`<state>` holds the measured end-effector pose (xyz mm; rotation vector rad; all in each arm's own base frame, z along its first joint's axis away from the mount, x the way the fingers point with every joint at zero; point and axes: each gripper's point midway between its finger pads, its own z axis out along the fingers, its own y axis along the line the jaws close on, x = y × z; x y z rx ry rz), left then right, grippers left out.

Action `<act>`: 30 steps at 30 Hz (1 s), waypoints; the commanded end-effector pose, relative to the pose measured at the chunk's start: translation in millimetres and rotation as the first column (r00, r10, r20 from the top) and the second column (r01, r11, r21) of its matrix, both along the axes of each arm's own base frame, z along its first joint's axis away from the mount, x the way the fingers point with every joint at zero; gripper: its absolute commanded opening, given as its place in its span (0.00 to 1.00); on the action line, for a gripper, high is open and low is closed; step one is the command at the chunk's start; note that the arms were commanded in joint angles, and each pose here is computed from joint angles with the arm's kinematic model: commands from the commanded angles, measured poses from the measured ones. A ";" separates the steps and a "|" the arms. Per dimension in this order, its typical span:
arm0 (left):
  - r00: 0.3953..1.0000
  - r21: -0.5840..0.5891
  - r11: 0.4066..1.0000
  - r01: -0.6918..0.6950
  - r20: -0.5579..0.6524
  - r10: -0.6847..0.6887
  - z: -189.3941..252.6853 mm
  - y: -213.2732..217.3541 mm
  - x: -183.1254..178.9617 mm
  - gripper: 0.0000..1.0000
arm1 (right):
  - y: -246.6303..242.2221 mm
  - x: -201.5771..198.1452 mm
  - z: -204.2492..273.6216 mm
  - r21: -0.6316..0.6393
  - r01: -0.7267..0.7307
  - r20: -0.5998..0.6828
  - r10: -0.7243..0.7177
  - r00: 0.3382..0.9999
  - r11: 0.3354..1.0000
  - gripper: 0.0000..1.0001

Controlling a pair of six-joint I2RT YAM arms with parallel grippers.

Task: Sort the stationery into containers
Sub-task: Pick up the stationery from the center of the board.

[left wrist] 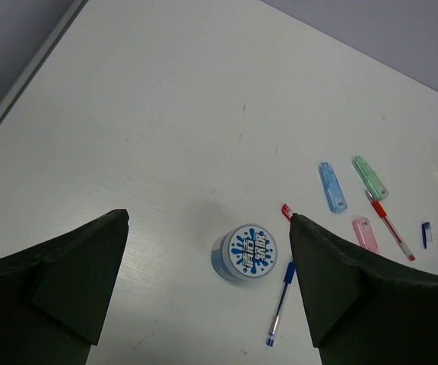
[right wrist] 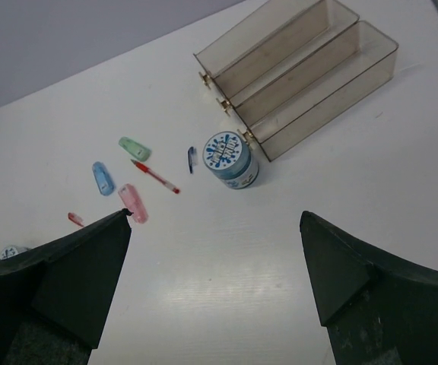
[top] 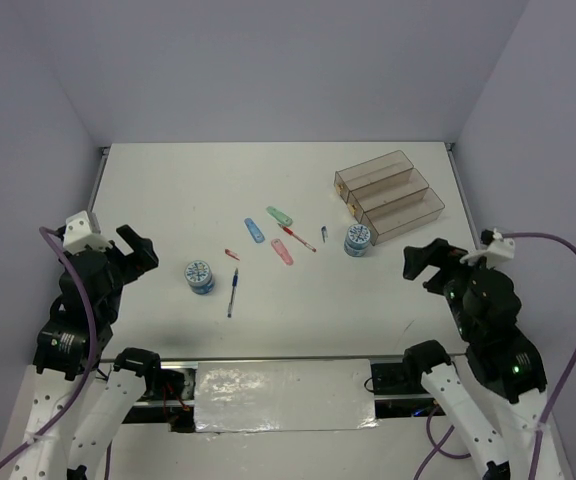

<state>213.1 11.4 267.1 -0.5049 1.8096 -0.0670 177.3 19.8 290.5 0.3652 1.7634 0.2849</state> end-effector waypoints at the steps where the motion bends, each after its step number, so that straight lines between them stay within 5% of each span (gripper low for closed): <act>1: 0.999 0.013 0.999 0.029 0.033 -0.029 10.9 -3.8 6.7 0.99 | 27.7 42.2 -2.3 0.055 -0.062 -0.019 0.063 0.998 0.997 1.00; 6: 0.998 0.013 0.999 0.034 0.042 -0.035 12.2 -4.2 5.0 0.99 | 78.1 110.0 -50.8 0.020 -0.134 -0.241 0.135 0.961 0.991 1.00; 14: 0.998 0.016 0.999 0.049 0.030 -0.049 9.2 -6.7 6.5 0.99 | 95.2 185.1 -115.0 -0.213 -0.035 -0.457 -0.068 0.887 0.976 1.00; 30: 0.995 0.016 0.996 0.093 0.025 -0.094 8.0 -14.6 10.6 0.99 | 89.0 205.7 -186.1 -0.261 -0.065 -0.569 -0.099 0.816 0.963 1.00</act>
